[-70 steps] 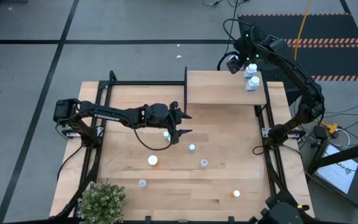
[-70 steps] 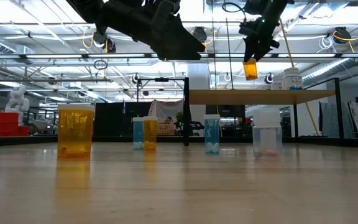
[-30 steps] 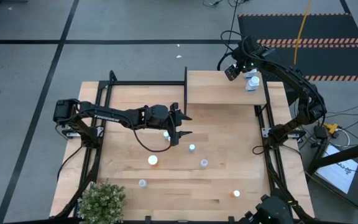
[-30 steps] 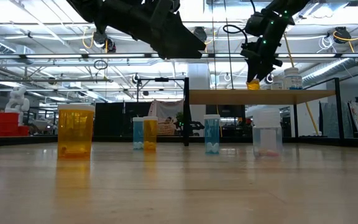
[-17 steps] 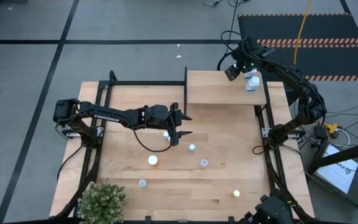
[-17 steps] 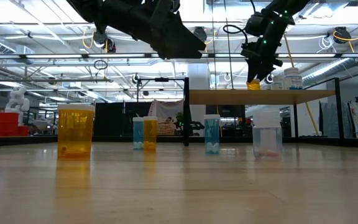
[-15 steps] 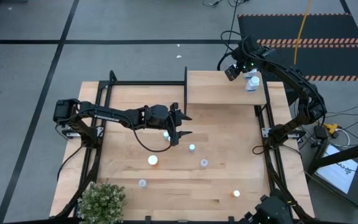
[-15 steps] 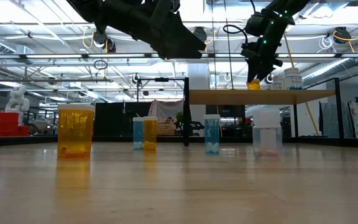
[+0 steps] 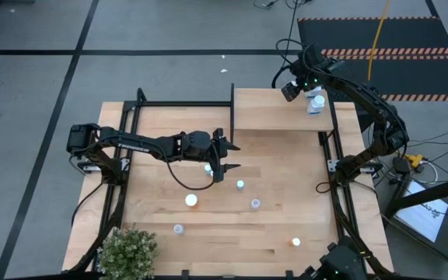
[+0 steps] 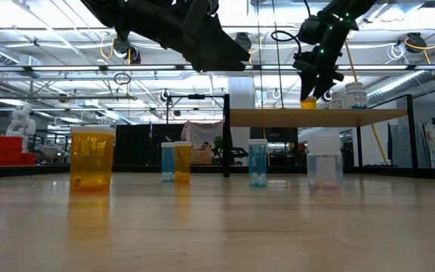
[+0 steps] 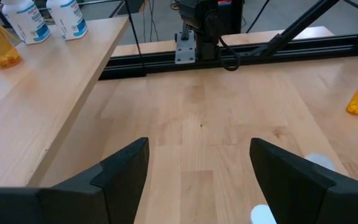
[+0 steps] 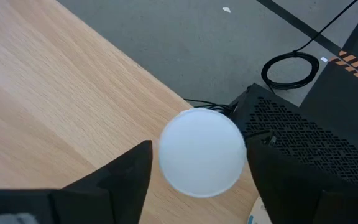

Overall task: Pick and place medicine bottles onto shelf by color
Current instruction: Put the bottom large orange pill bottle on the shelf, then put the large orange pill bottle on the shelf aligned with the other large orange pill bottle

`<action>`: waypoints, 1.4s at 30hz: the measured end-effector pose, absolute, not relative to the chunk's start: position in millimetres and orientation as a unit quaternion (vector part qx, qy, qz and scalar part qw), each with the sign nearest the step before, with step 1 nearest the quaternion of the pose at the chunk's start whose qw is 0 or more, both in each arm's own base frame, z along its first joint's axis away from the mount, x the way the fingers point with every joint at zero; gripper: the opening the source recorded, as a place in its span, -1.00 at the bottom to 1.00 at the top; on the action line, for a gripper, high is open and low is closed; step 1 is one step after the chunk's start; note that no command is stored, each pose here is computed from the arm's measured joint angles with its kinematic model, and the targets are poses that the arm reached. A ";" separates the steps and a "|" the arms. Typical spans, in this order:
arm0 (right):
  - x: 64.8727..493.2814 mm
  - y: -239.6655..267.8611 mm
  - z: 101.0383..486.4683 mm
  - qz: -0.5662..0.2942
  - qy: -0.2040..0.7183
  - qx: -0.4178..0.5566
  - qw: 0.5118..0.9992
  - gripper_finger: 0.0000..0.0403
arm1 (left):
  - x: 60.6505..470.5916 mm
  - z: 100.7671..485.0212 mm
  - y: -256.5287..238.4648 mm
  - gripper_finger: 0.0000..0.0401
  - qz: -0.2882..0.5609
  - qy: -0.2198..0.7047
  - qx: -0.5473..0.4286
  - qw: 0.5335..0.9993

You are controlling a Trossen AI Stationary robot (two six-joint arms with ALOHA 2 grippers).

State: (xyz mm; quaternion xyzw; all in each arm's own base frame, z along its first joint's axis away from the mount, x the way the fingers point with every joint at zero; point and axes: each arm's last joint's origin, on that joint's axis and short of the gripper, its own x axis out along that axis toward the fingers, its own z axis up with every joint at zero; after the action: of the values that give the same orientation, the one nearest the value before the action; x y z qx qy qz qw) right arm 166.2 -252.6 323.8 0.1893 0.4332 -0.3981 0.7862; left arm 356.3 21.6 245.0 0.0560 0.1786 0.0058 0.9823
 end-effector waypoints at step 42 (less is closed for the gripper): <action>201.3 -18.2 327.4 -0.127 0.252 0.056 0.958 0.25 | 327.5 282.5 -36.4 0.39 0.005 0.161 0.069 0.985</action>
State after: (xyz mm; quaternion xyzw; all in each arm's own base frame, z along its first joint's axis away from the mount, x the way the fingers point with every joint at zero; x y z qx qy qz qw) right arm 201.3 -18.2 327.4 0.0563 0.2517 -0.1267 0.9578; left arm 327.5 -36.4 282.5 0.0685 0.1607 0.0049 0.9846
